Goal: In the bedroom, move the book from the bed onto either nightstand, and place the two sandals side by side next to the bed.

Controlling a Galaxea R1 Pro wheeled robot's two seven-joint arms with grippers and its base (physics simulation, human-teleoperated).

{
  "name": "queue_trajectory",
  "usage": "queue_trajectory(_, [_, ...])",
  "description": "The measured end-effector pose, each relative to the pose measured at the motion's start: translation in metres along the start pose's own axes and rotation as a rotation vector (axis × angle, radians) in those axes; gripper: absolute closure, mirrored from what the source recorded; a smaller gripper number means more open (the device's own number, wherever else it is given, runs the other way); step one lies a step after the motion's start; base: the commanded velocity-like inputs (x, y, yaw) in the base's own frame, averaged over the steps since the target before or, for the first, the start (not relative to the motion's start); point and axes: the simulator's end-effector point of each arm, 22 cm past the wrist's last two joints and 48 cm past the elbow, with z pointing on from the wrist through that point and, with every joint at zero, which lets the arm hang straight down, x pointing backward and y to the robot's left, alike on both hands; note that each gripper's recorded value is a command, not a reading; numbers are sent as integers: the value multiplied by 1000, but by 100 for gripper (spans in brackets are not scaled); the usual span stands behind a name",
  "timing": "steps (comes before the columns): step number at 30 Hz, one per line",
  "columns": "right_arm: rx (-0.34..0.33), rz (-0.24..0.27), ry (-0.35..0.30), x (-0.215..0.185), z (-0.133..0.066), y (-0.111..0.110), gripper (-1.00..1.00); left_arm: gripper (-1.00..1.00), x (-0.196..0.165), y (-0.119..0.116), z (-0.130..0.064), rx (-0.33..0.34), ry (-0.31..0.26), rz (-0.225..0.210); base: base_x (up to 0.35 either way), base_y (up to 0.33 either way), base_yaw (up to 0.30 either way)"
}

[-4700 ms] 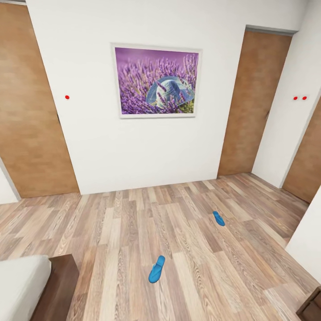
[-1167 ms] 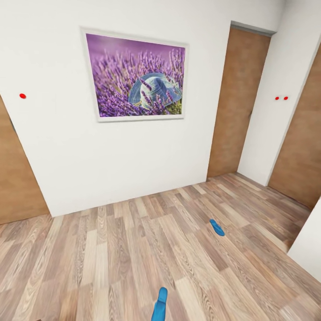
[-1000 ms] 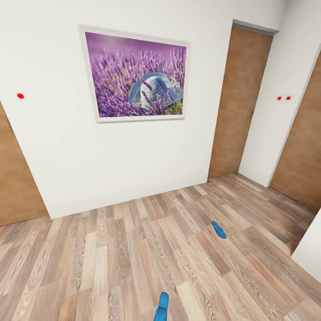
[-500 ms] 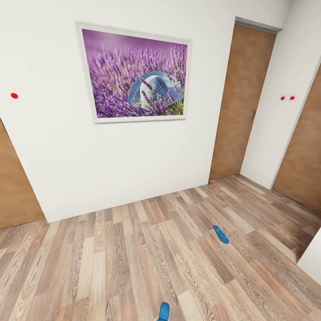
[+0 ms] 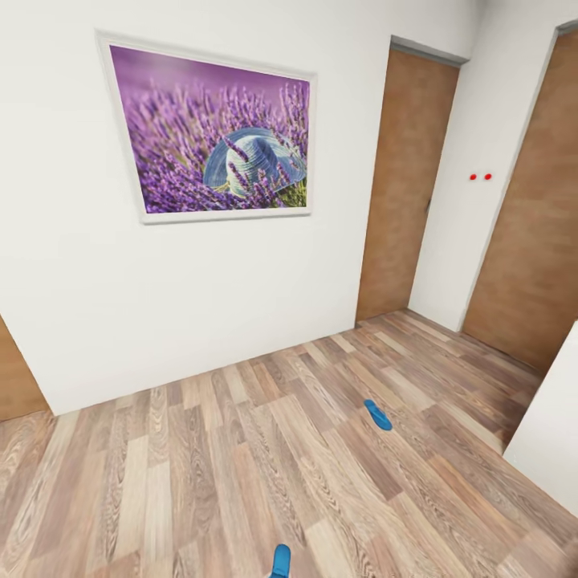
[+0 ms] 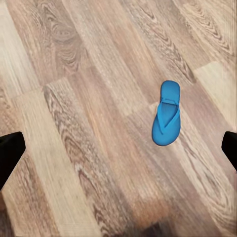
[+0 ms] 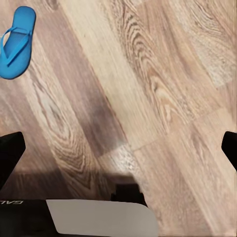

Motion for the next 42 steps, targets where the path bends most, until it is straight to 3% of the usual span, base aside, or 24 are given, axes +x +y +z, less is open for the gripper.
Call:
queue_trajectory(9, [-3, -1, 0, 0, 0, 2, -100, -100, 0, 0, 0, 0, 0, 0, 47, 35, -197])
queue_trajectory(42, [-1, -3, 0, 0, 0, 0, -100, -100, 0, 0, 0, 0, 0, 0, 50, 52, -3])
